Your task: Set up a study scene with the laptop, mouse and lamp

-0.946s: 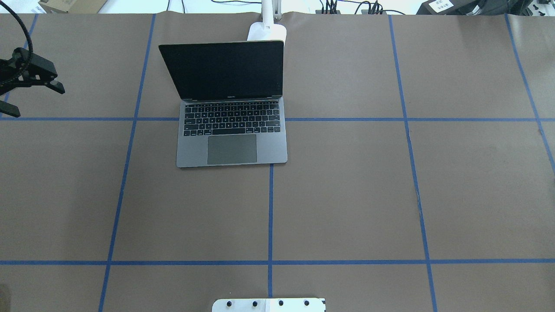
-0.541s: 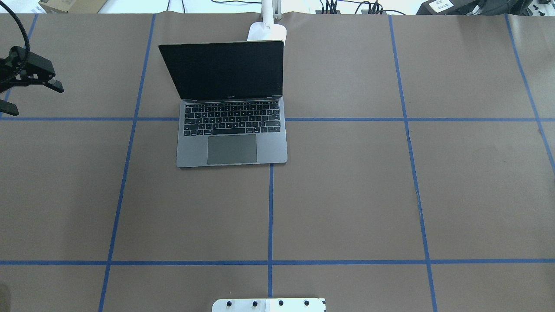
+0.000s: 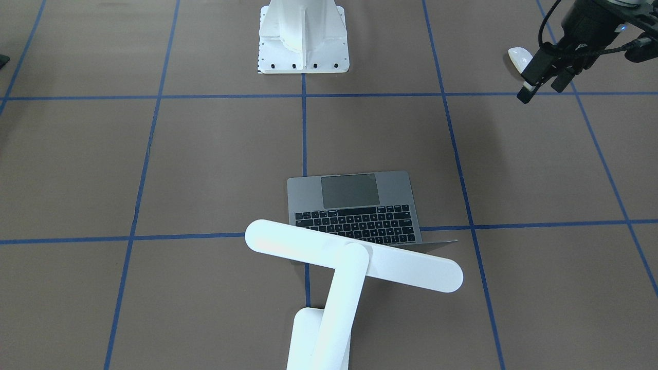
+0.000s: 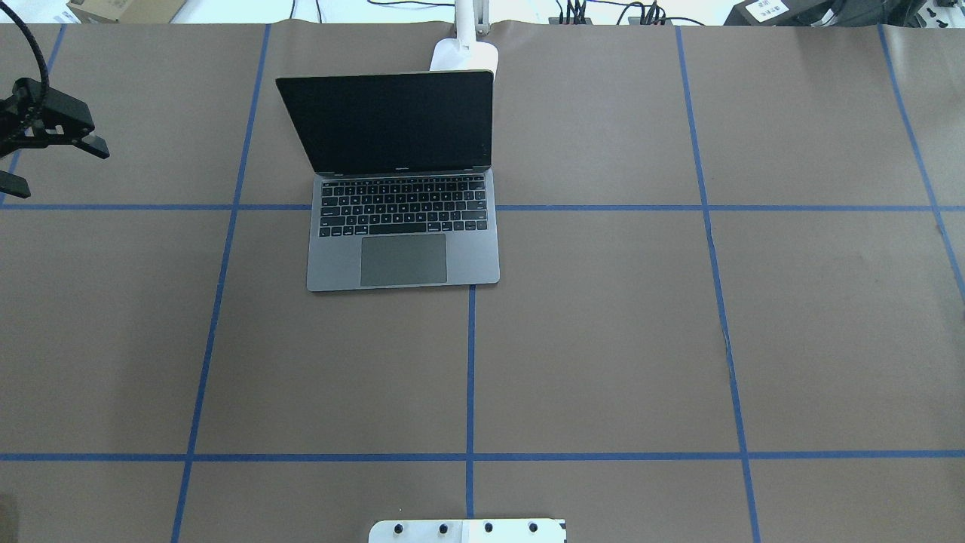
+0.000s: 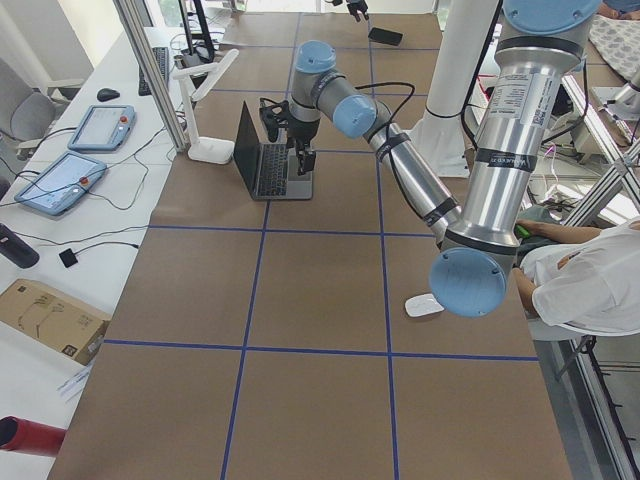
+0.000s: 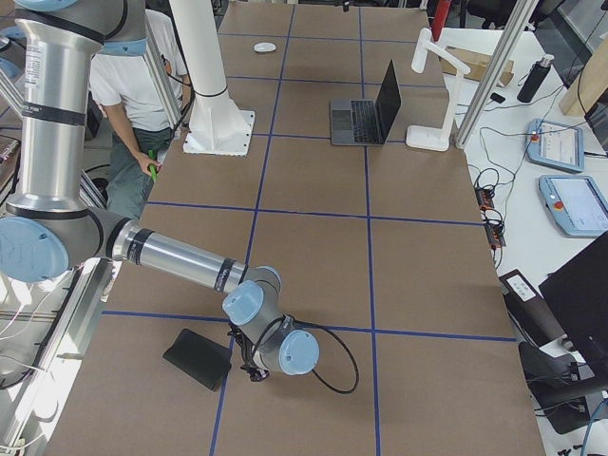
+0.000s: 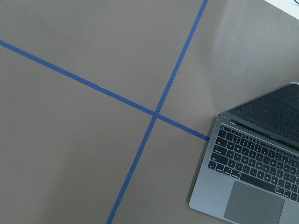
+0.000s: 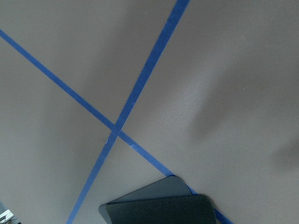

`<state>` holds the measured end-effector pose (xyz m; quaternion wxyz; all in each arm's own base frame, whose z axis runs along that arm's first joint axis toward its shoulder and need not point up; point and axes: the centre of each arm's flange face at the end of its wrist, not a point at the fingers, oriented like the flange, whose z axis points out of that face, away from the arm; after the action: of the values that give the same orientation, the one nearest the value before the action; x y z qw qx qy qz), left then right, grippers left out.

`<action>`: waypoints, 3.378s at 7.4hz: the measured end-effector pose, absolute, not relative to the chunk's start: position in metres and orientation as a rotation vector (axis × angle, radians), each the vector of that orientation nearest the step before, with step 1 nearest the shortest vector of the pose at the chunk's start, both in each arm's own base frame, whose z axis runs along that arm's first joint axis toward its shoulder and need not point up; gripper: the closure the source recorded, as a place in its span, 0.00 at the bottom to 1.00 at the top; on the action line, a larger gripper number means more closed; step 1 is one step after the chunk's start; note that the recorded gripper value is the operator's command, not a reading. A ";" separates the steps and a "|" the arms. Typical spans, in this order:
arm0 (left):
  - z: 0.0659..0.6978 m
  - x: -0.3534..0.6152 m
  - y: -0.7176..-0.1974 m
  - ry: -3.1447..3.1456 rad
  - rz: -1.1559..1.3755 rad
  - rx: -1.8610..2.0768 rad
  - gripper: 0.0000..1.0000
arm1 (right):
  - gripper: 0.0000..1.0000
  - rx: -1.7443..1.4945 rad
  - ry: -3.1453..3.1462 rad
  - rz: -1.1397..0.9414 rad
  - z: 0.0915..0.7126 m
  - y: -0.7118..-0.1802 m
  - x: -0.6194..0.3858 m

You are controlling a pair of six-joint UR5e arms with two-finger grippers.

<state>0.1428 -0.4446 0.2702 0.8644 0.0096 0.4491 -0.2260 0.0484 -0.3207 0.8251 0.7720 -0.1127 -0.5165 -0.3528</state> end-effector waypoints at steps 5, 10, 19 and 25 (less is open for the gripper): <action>0.259 0.145 -0.444 0.960 -0.457 0.038 0.00 | 0.08 -0.335 -1.171 -0.703 0.873 -0.313 0.052; 0.253 0.146 -0.444 0.968 -0.451 0.048 0.00 | 0.09 -0.334 -1.174 -0.799 0.879 -0.325 0.035; 0.253 0.146 -0.443 0.968 -0.453 0.048 0.00 | 0.09 -0.398 -1.188 -0.828 0.890 -0.292 0.022; 0.252 0.146 -0.442 0.970 -0.454 0.048 0.00 | 0.09 -0.354 -1.167 -0.881 0.892 -0.294 0.020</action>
<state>0.1456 -0.4418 0.2517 0.8597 0.0228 0.4623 -0.2161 0.0197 -0.2938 0.8916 0.7302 -0.1608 -0.5301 -0.4000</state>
